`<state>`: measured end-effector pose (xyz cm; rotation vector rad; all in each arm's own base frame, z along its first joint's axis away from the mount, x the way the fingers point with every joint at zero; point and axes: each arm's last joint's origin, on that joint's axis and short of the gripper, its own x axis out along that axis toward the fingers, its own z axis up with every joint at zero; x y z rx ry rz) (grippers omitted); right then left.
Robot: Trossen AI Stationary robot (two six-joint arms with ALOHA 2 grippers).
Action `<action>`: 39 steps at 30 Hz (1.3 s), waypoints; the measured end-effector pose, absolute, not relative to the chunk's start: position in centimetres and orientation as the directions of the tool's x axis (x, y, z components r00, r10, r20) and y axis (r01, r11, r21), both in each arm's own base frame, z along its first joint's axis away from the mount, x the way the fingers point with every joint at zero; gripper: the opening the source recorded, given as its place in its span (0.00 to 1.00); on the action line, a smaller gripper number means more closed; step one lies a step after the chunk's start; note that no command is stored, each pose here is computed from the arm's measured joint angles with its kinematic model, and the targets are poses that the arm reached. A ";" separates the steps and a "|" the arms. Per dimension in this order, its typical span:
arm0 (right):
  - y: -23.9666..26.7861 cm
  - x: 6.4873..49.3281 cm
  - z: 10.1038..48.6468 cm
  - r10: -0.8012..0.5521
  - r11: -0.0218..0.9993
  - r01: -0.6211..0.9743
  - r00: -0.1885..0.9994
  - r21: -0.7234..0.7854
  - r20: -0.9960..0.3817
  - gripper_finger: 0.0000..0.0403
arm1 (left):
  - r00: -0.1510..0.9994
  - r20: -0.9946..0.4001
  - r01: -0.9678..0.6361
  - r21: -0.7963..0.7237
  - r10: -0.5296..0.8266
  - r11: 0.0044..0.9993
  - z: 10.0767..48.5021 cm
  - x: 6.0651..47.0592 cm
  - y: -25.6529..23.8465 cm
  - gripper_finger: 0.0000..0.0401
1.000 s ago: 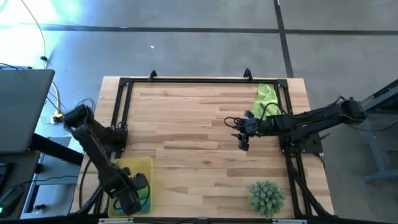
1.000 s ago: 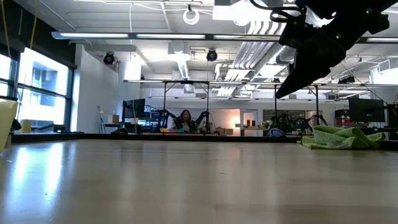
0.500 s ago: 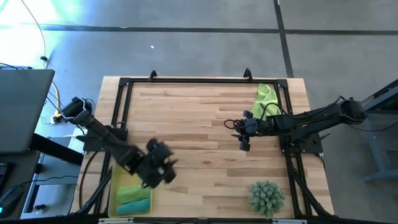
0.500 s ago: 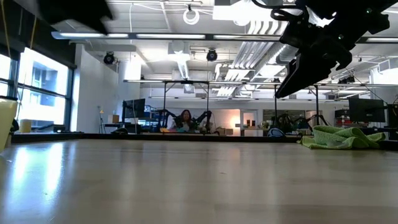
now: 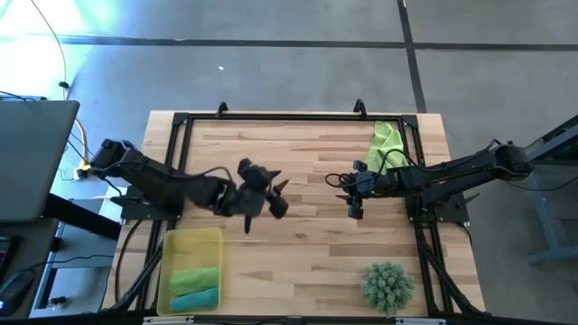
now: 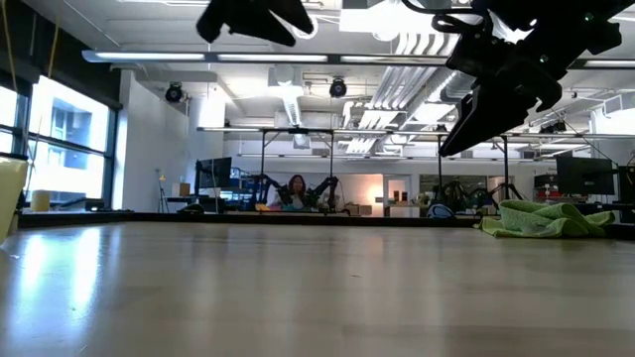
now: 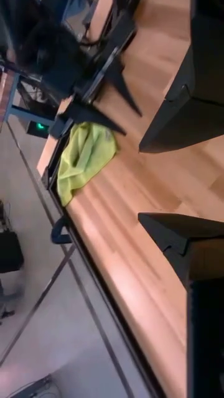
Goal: Roll microfiber towels into tight, uniform cylinder then place into a basket
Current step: Roll the light green microfiber towel
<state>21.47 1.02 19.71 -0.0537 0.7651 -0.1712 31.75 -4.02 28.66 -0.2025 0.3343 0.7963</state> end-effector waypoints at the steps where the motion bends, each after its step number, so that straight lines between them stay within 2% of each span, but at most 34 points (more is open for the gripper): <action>1: 1.0 21.5 19.7 -0.174 0.985 0.135 0.708 -0.111 -0.684 0.39 | 0.651 -0.369 -0.727 -0.049 0.664 0.685 28.7 31.9 -3.5 0.39; 12: 1.0 21.5 19.7 -0.173 0.985 0.134 0.708 -0.110 -0.685 0.39 | 0.692 -0.490 -0.574 0.072 0.530 0.816 28.3 32.5 1.6 0.39; 18: 0.8 21.6 19.8 -0.191 0.981 0.153 0.717 -0.116 -0.670 0.39 | 0.669 -0.486 -0.569 0.150 0.562 0.808 28.5 32.4 4.2 0.39; 21: -0.1 21.8 20.5 -0.216 0.976 0.180 0.751 -0.121 -0.624 0.39 | 0.654 -0.467 -0.640 0.077 0.595 0.765 28.7 32.3 5.8 0.39; 24: -1.3 21.5 22.1 -0.122 0.992 0.115 0.831 -0.047 -0.543 0.39 | 0.642 -0.461 -0.716 -0.076 0.612 0.694 28.7 32.1 7.1 0.39; 27: -2.3 20.6 23.4 -0.026 0.998 0.048 0.877 0.034 -0.480 0.39 | 0.672 -0.484 -0.711 -0.213 0.560 0.670 28.6 32.1 7.4 0.39; 30: -2.6 19.9 24.3 0.014 0.998 0.015 0.898 0.064 -0.439 0.39 | 0.712 -0.495 -0.678 -0.298 0.498 0.673 28.6 32.2 7.2 0.39; 34: -2.2 19.5 24.8 0.071 0.996 -0.040 0.910 0.084 -0.408 0.39 | 0.746 -0.487 -0.635 -0.318 0.453 0.704 28.8 32.5 6.5 0.39; 39: -1.7 19.6 24.7 0.104 0.988 -0.047 0.906 0.147 -0.410 0.39 | 0.777 -0.500 -0.550 -0.241 0.383 0.800 28.7 32.8 4.7 0.39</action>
